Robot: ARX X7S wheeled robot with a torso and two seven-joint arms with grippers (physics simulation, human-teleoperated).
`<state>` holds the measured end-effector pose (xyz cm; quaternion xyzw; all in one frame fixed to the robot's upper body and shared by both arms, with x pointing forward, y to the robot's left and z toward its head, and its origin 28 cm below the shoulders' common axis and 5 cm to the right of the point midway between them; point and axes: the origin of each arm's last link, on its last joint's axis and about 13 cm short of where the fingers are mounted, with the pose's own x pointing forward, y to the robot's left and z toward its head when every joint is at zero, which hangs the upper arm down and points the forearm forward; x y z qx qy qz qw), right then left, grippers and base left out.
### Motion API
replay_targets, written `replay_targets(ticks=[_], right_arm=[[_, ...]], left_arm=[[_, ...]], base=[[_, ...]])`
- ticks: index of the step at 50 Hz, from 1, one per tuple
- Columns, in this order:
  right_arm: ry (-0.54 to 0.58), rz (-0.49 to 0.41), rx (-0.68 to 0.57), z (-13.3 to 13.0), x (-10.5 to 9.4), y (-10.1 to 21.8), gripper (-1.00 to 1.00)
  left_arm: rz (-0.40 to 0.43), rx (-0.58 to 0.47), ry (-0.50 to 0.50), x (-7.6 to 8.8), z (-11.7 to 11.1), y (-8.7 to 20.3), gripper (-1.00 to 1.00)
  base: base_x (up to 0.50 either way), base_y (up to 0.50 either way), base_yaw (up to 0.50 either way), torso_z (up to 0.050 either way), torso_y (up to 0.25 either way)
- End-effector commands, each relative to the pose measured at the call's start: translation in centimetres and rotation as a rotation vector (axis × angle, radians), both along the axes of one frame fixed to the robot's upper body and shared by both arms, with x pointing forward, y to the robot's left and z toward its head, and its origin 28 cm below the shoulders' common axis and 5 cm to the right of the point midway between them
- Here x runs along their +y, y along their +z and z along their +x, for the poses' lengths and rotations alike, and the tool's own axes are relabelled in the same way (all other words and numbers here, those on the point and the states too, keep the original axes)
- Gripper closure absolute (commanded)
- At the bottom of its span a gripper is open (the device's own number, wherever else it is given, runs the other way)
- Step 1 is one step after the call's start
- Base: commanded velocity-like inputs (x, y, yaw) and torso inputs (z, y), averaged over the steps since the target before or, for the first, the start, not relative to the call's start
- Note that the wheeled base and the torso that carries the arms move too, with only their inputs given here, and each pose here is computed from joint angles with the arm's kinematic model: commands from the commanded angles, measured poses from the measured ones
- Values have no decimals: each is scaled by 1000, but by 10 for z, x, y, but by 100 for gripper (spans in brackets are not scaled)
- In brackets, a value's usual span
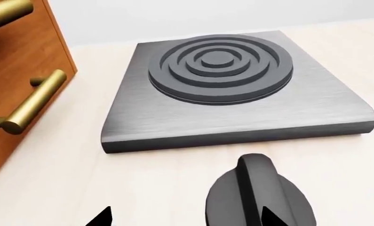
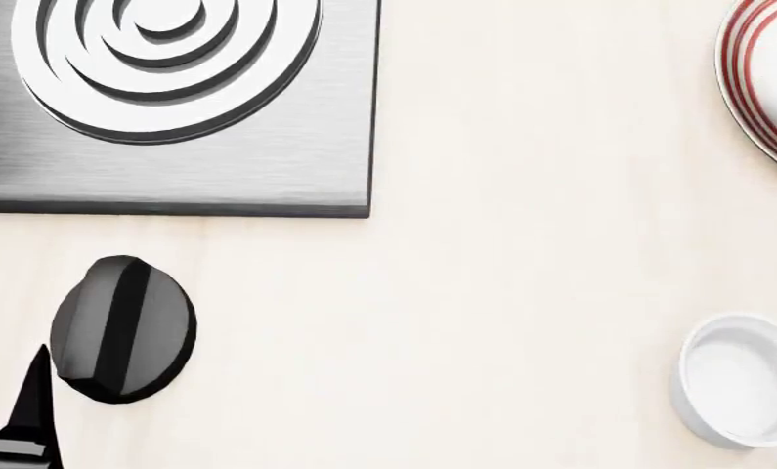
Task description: Pick the akita bowl next to the ramekin and place it on the plate.
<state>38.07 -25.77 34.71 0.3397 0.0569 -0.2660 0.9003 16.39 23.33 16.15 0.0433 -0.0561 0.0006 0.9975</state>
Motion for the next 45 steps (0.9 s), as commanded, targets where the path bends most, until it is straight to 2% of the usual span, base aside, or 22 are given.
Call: replay_targets(ticks=[1,45], right_arm=[[-30,-3,14,2,-8,0,100],[-41,16,54,7,-12,-26,100]], left_arm=[[1,-3,2,0,0,1,-100],[0,2,2,1,0,0,-100]], base=[[0,0,0,0,0],[0,0,0,0,0]])
